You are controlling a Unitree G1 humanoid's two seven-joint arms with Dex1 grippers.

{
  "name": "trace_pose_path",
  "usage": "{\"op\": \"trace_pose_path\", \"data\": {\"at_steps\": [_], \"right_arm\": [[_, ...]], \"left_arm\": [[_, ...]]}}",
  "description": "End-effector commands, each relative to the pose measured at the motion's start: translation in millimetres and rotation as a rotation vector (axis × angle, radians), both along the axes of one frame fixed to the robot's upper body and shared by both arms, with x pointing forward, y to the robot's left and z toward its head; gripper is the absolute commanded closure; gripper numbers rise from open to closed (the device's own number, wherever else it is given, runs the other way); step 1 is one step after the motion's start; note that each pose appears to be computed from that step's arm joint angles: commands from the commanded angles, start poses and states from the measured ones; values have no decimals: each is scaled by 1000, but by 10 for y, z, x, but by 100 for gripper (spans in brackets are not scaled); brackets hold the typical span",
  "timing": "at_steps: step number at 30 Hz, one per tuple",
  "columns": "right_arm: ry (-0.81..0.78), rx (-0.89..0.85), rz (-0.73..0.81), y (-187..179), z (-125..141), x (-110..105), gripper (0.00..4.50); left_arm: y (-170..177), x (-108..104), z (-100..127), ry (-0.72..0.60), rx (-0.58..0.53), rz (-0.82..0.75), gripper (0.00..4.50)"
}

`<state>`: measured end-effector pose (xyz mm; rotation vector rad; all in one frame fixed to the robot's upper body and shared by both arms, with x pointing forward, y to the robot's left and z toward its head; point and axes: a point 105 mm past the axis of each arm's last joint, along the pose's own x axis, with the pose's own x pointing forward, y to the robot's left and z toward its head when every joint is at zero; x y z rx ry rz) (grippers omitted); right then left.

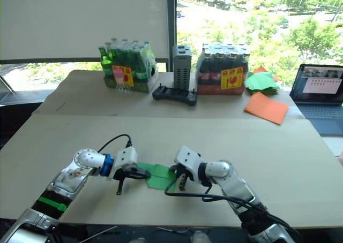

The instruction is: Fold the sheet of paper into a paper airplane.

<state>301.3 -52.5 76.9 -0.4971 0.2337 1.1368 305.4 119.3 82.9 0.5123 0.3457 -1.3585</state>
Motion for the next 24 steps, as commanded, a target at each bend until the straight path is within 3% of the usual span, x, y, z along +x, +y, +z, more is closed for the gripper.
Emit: {"op": "trace_pose_path", "data": {"at_steps": [1,6,16,24], "right_arm": [[31,-34,12,35,-123,-39,447],[34,-36,5,31,-129,-39,447],[27,-56,12,34,-129,-68,447],[29,-69,11,23,-134,-70,447]], "left_arm": [[-87,62,320,-58,-78,-16,450],[-181,-25,352,-12,-108,-62,450],[-256,54,13,-23,5,-88,450],[-103,59,-284,3,124,-96,450]]}}
